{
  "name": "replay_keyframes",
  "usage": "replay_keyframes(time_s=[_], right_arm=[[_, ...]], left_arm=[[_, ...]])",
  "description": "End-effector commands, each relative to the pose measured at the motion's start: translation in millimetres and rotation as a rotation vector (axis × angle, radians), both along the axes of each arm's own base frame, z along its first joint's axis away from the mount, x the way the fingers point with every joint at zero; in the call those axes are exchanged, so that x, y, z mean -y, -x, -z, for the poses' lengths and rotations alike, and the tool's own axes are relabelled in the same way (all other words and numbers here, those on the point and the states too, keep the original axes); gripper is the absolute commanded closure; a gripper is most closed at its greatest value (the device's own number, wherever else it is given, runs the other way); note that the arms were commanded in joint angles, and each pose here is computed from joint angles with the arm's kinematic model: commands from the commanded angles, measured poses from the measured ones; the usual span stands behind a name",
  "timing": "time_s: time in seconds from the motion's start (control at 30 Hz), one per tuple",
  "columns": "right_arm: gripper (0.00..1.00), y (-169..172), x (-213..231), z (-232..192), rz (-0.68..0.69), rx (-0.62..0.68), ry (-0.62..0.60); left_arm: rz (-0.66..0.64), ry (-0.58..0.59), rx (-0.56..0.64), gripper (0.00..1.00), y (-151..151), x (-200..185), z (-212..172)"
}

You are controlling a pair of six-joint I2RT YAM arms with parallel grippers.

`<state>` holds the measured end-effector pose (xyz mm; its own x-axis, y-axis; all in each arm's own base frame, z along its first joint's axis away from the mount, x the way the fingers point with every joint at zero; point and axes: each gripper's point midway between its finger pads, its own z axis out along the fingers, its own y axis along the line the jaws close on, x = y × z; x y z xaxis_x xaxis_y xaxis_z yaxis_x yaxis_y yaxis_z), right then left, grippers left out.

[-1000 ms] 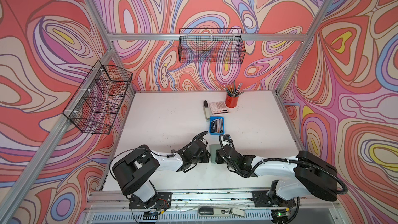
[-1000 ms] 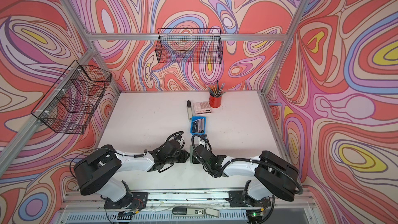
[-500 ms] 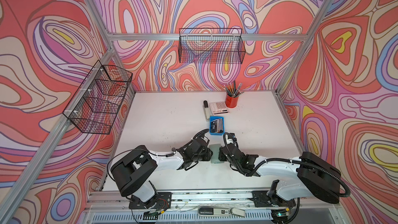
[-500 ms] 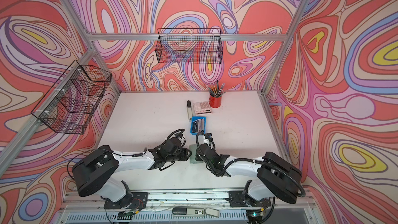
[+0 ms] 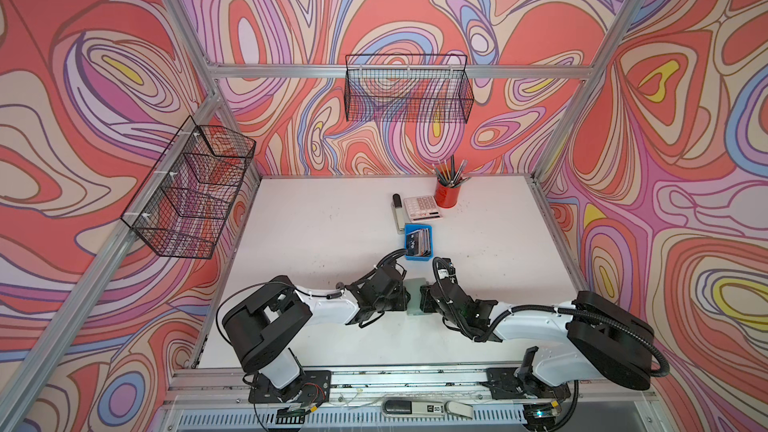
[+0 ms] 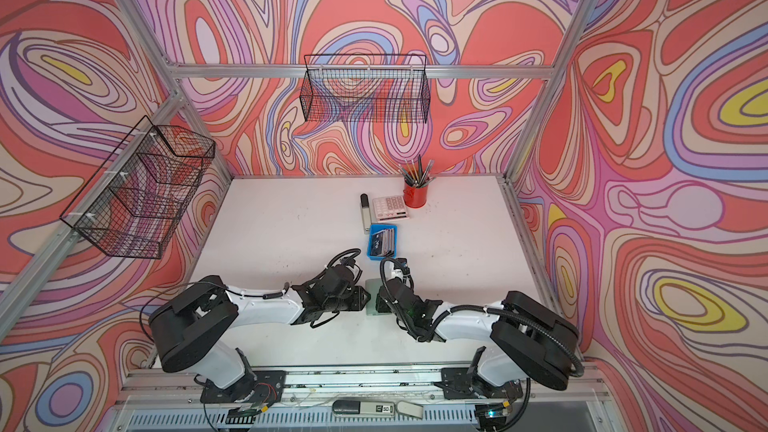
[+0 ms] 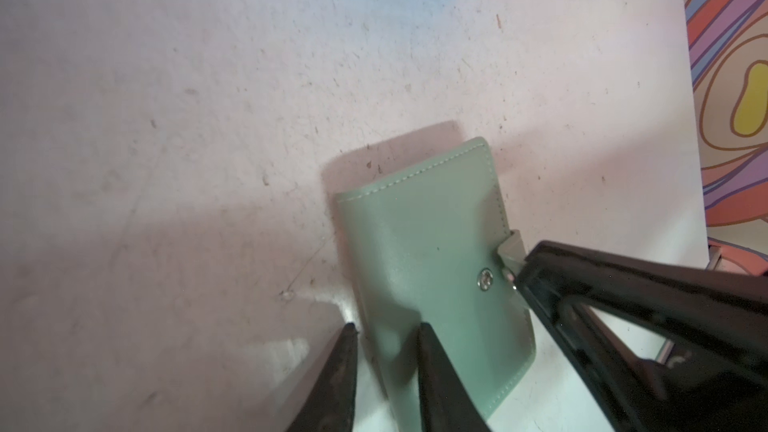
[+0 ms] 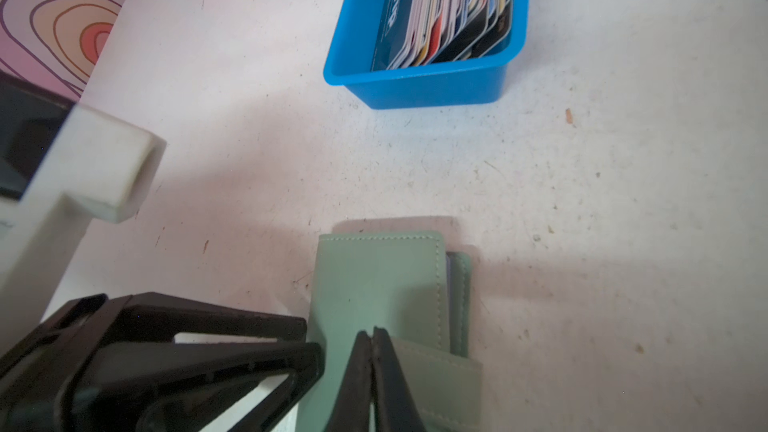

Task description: Put the credit cards into the card holder

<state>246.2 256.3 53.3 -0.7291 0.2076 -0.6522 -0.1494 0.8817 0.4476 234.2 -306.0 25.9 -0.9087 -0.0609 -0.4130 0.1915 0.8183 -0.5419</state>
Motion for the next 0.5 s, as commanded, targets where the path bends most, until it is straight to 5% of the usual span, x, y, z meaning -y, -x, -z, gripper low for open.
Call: replay_keyframes(time_s=[0.0,0.47], right_arm=[[1.00,0.3,0.7,6.9,-0.002,-0.006,0.002],[1.00,2.7,8.8,11.9,0.014,-0.011,0.024]], left_arm=[[-0.001,-0.054,-0.023,0.73,2.0,-6.0,12.5],[-0.010,-0.060,-0.017,0.75,1.6,-8.4,10.7]])
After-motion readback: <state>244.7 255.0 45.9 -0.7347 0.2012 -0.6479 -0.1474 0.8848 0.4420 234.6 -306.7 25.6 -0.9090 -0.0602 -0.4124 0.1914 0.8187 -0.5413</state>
